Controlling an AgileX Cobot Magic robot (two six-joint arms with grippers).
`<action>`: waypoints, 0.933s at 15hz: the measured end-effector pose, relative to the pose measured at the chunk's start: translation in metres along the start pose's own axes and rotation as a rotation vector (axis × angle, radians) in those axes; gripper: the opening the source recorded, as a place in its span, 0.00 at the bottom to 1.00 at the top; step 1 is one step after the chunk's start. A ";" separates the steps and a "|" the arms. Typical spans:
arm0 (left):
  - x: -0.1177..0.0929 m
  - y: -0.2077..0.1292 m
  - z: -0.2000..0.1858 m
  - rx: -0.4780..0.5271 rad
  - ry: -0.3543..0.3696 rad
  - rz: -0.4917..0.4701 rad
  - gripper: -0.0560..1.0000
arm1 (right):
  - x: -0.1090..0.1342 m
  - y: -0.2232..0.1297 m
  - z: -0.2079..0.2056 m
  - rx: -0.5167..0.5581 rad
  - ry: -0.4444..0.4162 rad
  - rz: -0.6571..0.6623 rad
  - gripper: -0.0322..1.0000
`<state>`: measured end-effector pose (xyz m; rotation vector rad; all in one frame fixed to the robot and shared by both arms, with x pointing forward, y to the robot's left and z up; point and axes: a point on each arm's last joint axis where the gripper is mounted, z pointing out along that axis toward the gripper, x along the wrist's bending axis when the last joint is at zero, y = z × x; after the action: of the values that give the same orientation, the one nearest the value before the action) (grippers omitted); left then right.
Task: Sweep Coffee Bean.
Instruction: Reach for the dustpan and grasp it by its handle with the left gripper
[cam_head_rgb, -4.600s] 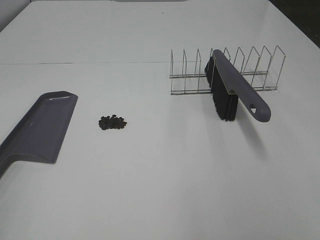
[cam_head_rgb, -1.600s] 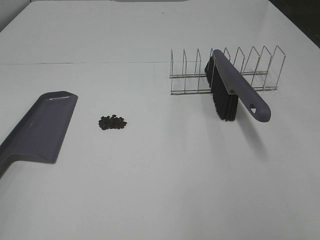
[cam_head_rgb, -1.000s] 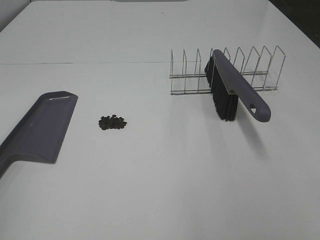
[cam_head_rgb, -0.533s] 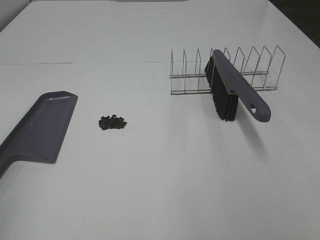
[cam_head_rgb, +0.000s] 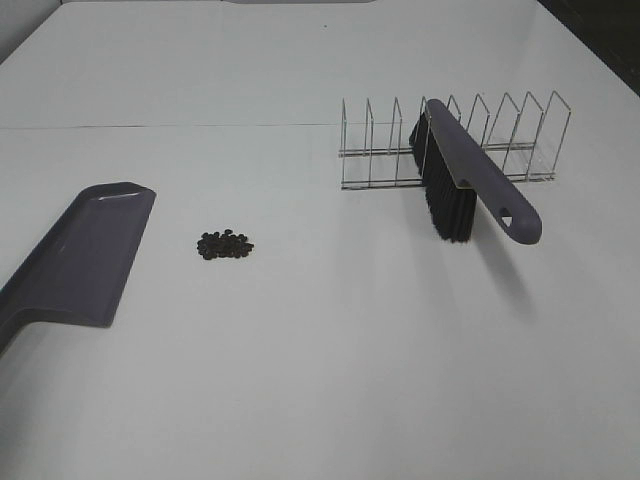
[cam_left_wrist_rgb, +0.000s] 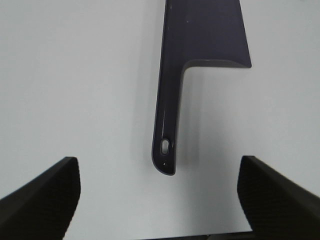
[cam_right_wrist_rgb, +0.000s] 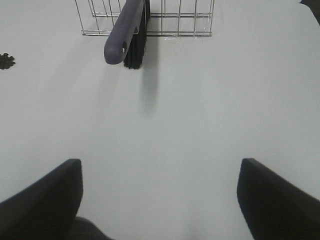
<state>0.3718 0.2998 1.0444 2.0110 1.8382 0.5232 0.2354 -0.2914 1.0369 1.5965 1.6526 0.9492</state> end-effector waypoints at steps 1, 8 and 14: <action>0.000 0.004 0.003 0.017 -0.002 -0.001 0.80 | 0.000 0.000 0.000 0.000 0.000 0.000 0.72; 0.004 0.058 0.060 0.218 -0.047 0.015 0.79 | 0.000 0.000 0.000 0.000 0.000 0.000 0.72; 0.004 0.063 0.121 0.313 -0.073 0.027 0.79 | 0.000 0.000 0.000 0.000 0.000 0.000 0.72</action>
<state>0.4873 0.2963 0.9720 2.2226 1.9491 0.1730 0.2354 -0.2914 1.0369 1.5965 1.6526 0.9492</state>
